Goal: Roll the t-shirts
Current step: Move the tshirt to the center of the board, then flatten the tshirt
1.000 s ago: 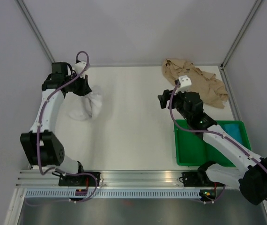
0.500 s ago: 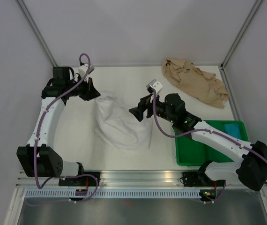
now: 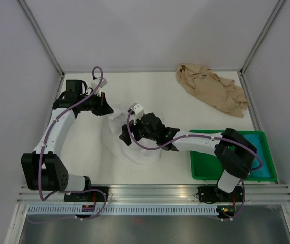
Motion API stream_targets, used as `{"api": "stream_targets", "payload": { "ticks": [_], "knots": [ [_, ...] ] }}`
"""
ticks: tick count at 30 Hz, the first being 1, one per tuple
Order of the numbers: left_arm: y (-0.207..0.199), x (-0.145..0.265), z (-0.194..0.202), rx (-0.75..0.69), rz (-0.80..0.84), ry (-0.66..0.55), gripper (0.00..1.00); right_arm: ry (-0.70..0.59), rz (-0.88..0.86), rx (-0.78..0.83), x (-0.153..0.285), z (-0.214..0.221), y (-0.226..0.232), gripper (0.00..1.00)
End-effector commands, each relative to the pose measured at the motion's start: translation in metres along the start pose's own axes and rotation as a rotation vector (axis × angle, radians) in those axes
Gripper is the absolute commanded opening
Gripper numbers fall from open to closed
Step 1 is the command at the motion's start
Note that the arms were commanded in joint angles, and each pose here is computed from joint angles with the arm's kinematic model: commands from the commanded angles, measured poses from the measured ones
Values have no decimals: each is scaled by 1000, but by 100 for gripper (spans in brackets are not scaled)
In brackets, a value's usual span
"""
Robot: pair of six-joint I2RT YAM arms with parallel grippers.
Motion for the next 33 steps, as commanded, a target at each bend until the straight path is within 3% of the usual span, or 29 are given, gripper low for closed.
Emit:
{"api": "stream_targets", "payload": {
  "ticks": [1, 5, 7, 10, 11, 12, 15, 18, 20, 21, 22, 23, 27, 30, 31, 33],
  "knots": [
    [-14, 12, -12, -37, 31, -84, 2, -249, -28, -112, -10, -52, 15, 98],
    [-20, 15, -13, -38, 61, -98, 2, -302, -49, -151, -28, -64, 21, 97],
    [-23, 17, -15, -33, 69, -106, 2, -273, -35, -160, -42, -57, 18, 89],
    [-26, 19, -16, -29, 84, -116, 2, -274, -82, -173, -52, -63, 25, 57],
    [-28, 21, -17, -32, 96, -120, 2, -285, -102, -175, -52, -70, 29, 18],
    [-30, 23, -18, -34, 97, -124, 2, -281, -96, -176, -52, -73, 29, 2],
    [-30, 37, -27, -55, 20, -139, 4, -331, -84, -146, -39, -95, 34, 0],
    [-23, 64, -42, -76, -136, -185, 73, -377, -99, -75, -28, -123, 41, 0],
    [-22, 81, -51, -94, -222, -224, 96, -426, -157, -19, -21, -167, 59, 0],
    [-22, 90, -53, -92, -260, -242, 100, -363, -147, 20, -30, -166, 58, 0],
    [-28, 103, -59, -118, -302, -276, 100, -423, -218, 45, -19, -204, 77, 0],
    [-30, 110, -61, -123, -328, -290, 100, -384, -218, 56, -23, -208, 78, 0],
    [-40, 130, -71, -153, -379, -302, 100, -508, -243, 96, 30, -272, 85, 0],
    [-46, 136, -74, -164, -380, -306, 100, -548, -206, 68, 82, -285, 58, 0],
    [-47, 136, -76, -169, -375, -309, 100, -484, -176, 39, 78, -260, 39, 0],
    [-46, 134, -76, -168, -359, -306, 100, -557, -129, -1, 128, -263, 10, 0]
  ]
}}
Point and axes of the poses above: each gripper's point midway between its finger pads, its own x axis back along the fingers, its own y axis along the line the jaws close on, z = x × y, the point moved 9 cm from there along x, back along the fingers, and after that the axes turned 4 degrees about -x, right-handed, at the moved point
